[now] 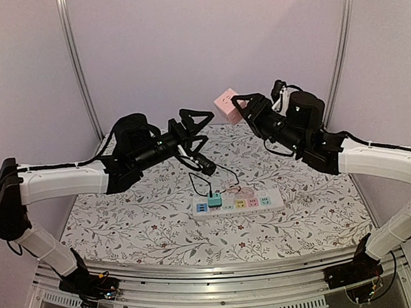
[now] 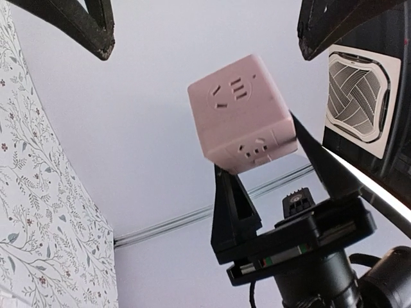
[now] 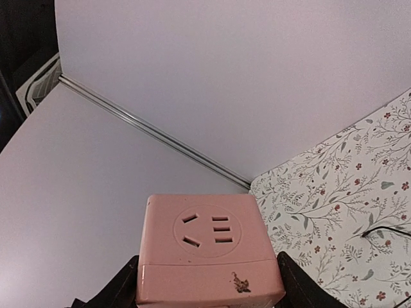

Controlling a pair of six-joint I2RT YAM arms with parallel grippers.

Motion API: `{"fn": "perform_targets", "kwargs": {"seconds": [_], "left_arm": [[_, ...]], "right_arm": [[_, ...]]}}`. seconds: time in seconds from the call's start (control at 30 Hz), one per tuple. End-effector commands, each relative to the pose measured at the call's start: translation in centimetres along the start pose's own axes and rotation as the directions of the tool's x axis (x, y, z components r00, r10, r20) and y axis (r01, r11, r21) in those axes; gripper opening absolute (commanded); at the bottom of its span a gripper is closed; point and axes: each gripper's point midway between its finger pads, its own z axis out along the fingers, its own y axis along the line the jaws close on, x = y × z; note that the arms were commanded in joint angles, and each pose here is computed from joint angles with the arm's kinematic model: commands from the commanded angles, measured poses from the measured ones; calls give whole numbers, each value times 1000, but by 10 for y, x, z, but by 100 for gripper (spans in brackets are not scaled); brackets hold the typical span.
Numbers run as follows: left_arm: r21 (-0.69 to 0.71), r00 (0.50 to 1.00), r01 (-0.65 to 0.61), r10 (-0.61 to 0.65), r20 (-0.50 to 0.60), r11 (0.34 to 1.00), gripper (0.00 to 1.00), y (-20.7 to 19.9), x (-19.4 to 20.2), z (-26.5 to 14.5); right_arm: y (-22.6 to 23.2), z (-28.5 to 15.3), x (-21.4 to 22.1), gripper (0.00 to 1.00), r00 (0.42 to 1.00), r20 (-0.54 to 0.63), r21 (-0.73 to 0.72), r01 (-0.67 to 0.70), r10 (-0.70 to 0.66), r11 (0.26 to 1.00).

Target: Insert the plug

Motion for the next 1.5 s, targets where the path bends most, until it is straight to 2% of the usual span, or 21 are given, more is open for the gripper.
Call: {"fn": "perform_targets", "kwargs": {"seconds": [0.0,0.03,0.1,0.17,0.23,0.37,0.47,0.6,0.77,1.0,1.17,1.27,1.47], "left_arm": [[24,995,102,-102,-21,994,99,6,-4,-22],[46,989,148,-146,-28,988,99,4,-6,-26],[95,964,265,-262,-37,960,99,6,-10,-34],[172,922,386,-384,-42,907,99,4,-17,-40],[241,895,439,-444,-38,865,99,-4,-30,-45],[268,886,448,-464,-4,853,99,-5,-52,-41],[259,849,506,-528,20,823,99,9,-69,-36],[303,800,560,-598,46,771,99,9,-91,-35],[221,767,621,-641,31,752,99,25,-83,-20],[302,703,683,-711,-23,665,99,9,-95,-21],[284,692,696,-722,-18,660,99,14,-94,-19],[277,679,708,-734,-12,650,92,17,-95,-18],[230,653,736,-757,4,636,67,28,-91,-14]], "right_arm": [[-16,-30,0,0,922,-234,100,338,-308,936],[-22,-40,3,0,876,-309,122,423,-371,898],[-43,-62,15,0,734,-488,134,598,-472,790],[-49,-75,19,0,660,-574,124,655,-485,745],[-48,-81,21,0,634,-605,111,666,-482,738],[-30,-86,35,0,636,-608,54,631,-475,774],[-19,-87,44,0,622,-604,33,644,-498,764],[-10,-84,50,0,639,-596,30,623,-487,782],[0,-84,67,0,633,-606,-5,604,-483,797],[17,-80,71,0,669,-564,-28,569,-483,822],[21,-79,76,0,667,-565,-49,561,-486,827],[20,-78,78,0,664,-570,-50,559,-484,827],[22,-73,85,0,656,-582,-68,550,-481,832]]}}
